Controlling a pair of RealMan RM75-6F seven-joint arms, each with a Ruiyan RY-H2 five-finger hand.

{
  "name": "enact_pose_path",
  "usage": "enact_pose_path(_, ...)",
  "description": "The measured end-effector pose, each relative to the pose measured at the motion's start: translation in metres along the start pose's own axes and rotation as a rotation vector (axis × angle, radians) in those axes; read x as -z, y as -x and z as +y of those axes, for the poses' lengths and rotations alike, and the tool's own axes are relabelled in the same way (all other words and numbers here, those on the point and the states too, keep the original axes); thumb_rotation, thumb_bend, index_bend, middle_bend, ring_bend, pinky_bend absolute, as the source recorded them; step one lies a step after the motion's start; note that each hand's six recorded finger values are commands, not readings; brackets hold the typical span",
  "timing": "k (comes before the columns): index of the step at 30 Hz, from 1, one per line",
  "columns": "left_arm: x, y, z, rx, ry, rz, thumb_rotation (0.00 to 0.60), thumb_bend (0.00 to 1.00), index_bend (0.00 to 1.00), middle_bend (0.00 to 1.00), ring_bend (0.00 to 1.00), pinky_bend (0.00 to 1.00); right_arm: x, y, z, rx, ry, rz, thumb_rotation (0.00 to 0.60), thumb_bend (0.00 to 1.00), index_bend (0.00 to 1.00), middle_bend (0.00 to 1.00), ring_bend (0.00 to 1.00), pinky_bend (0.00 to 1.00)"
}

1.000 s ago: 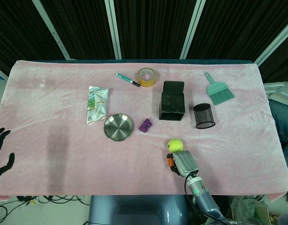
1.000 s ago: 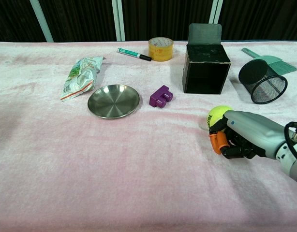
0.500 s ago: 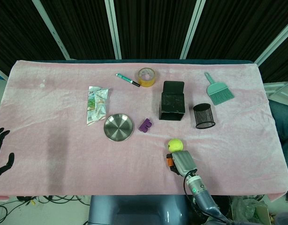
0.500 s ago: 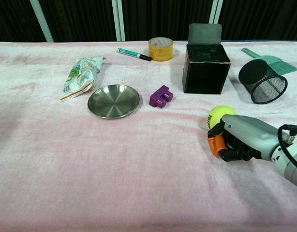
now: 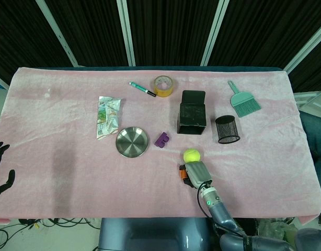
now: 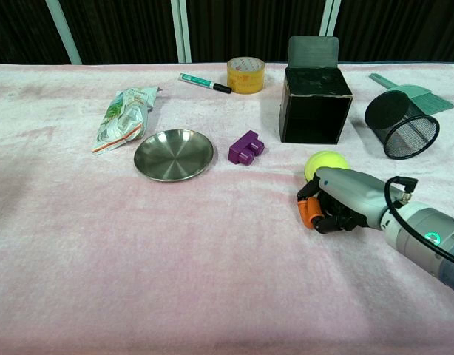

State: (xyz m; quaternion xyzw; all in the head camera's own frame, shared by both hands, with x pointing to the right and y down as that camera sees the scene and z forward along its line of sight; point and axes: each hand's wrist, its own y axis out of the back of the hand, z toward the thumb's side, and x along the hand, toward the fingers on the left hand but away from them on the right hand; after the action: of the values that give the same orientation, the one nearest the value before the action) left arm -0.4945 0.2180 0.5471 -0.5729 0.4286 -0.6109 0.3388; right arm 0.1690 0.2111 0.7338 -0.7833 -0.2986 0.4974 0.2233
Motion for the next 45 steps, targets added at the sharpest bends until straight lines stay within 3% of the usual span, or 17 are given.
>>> enact_pose_path(13, 0.002, -0.002, 0.002, -0.007, 0.005, 0.01, 0.6, 0.46, 0.13, 0.07, 0.02, 0.0, 0.003, 0.05, 0.015, 0.008, 0.027, -0.063, 0.6, 0.67, 1.0, 0.94, 0.95, 1.0)
enact_pose_path(23, 0.004, -0.002, 0.004, -0.013, 0.008, 0.02, 0.6, 0.46, 0.13, 0.07, 0.02, 0.0, 0.007, 0.089, 0.043, 0.042, 0.014, -0.115, 0.6, 0.66, 1.0, 0.94, 0.95, 1.0)
enact_pose_path(45, 0.004, -0.002, 0.002, -0.011, 0.003, 0.028, 0.6, 0.46, 0.13, 0.07, 0.02, 0.0, 0.03, 0.122, 0.076, 0.129, 0.062, -0.216, 0.6, 0.66, 1.0, 0.94, 0.96, 1.0)
